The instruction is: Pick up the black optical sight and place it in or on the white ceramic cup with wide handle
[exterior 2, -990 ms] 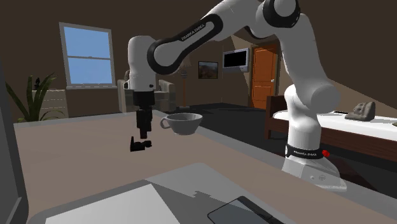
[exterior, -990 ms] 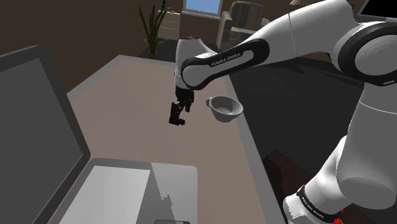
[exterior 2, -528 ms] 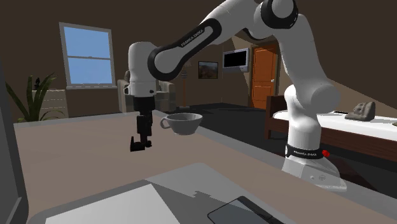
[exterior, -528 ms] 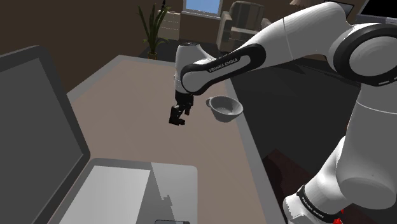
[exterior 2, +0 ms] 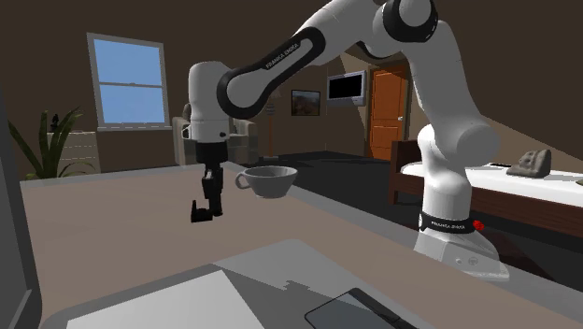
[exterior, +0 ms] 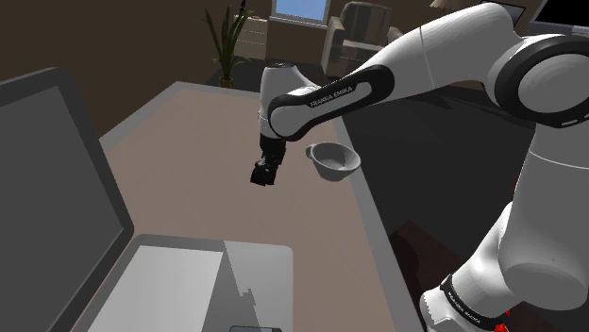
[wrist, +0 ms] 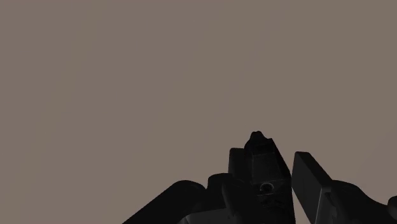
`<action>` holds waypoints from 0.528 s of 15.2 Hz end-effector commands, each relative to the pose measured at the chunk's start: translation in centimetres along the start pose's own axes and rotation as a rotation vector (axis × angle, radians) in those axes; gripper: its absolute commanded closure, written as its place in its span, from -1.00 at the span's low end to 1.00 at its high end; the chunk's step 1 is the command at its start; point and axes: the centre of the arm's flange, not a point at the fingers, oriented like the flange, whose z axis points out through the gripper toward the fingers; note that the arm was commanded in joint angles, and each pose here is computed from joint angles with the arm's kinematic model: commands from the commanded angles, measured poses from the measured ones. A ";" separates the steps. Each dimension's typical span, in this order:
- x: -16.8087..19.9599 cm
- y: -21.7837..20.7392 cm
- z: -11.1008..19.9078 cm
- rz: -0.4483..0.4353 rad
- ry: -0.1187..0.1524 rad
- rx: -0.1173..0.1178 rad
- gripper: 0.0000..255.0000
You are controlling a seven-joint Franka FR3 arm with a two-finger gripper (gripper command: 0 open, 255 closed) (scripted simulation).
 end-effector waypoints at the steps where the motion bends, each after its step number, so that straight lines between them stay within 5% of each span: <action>1: 0.0 0.0 0.0 0.000 0.000 0.000 1.00; 8: 0.0 0.0 -1.6 0.000 0.000 0.000 1.00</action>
